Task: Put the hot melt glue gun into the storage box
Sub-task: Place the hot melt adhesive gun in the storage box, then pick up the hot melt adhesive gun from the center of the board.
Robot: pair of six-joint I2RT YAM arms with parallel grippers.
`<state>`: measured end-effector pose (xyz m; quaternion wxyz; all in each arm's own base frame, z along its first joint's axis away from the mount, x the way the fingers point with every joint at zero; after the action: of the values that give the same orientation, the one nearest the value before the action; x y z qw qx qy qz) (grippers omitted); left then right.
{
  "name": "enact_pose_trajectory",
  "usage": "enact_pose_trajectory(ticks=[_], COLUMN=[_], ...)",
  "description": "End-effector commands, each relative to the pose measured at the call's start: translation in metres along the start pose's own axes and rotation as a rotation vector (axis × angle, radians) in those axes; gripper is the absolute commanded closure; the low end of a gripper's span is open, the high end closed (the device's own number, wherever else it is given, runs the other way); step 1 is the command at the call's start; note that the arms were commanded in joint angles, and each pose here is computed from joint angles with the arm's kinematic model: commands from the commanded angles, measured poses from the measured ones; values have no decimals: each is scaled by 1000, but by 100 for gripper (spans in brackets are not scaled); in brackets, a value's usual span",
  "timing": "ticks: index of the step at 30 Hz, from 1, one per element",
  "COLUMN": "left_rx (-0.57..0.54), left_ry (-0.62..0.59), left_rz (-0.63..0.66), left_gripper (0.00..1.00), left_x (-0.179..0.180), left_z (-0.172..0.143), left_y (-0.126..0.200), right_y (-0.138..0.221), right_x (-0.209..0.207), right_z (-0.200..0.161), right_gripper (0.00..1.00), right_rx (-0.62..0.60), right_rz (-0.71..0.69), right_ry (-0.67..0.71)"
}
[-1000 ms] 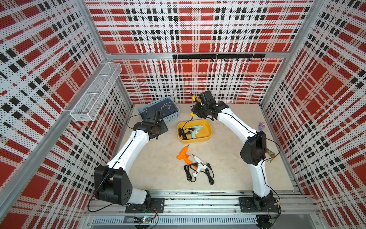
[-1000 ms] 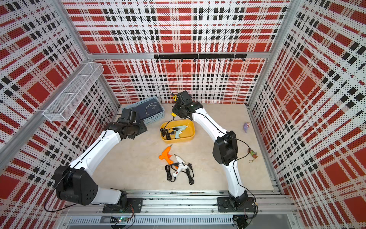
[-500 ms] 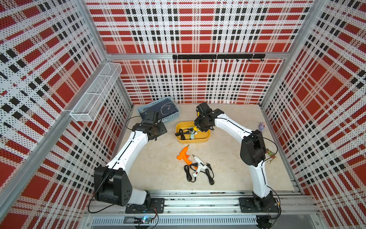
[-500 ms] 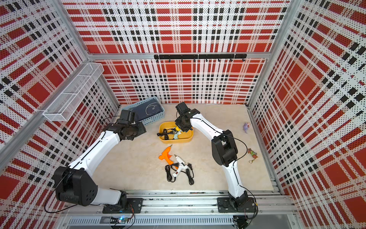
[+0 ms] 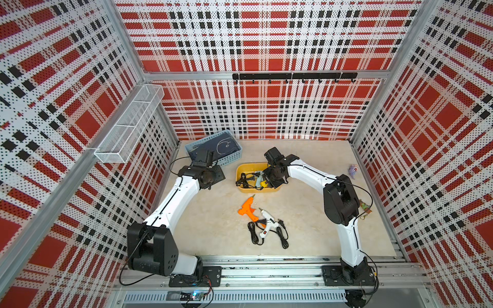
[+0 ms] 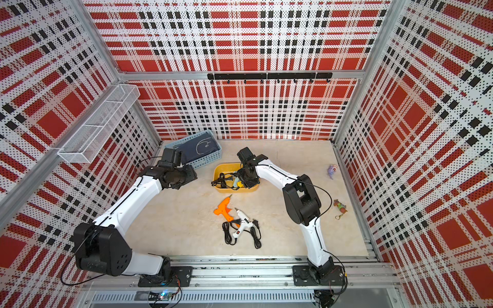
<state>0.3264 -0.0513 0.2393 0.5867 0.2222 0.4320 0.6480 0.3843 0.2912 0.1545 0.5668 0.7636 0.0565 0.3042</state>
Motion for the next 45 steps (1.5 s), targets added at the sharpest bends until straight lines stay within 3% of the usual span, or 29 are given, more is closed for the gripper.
enact_pose_trajectory(ticks=[1,3,9,12,20,23,27,33,36,39,45], left_rx=[-1,0,-5,-10,-16,-2,67,245,316,363,349], left_ry=[-20,-22,-18,-15,-19,-51,-157,-421,-574,-625,-669], left_rz=[-13,-12,-13,-15,-25,-47,-123,-165,-149,-153,-54], left_gripper=[37,37,37,37,37,46,51,44,40,38,32], left_x=[-4,-4,-5,-6,-10,-21,-53,-95,-105,-108,-120], left_z=[1,1,3,4,6,3,-16,-76,-113,-139,-145], left_y=[-3,-4,-2,-2,0,-4,-16,-23,-19,-24,-57], right_y=[4,5,2,-1,12,40,87,154,164,164,161], right_x=[4,11,20,27,38,49,62,50,26,1,-26], right_z=[-6,-6,0,1,-2,-5,-3,21,40,57,72], right_gripper=[78,62,54,42,36,36,36,32,31,30,30], right_rx=[11,7,0,9,35,24,-36,-250,-297,-304,-300], right_rz=[10,16,42,54,85,147,239,274,255,241,195], right_ry=[-37,-33,-55,-66,-33,44,200,383,380,346,343])
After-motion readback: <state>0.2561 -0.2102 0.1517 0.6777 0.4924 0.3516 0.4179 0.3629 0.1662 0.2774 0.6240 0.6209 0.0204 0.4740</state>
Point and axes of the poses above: each gripper's point midway between its finger pads, its own y axis back along the fingers, its own x axis along the line the jaws close on, z = x × y, the point moved 8 cm from there along y, back along the fingers, and after that the axes turned 9 degrees about -y, right-handed, at the moved point
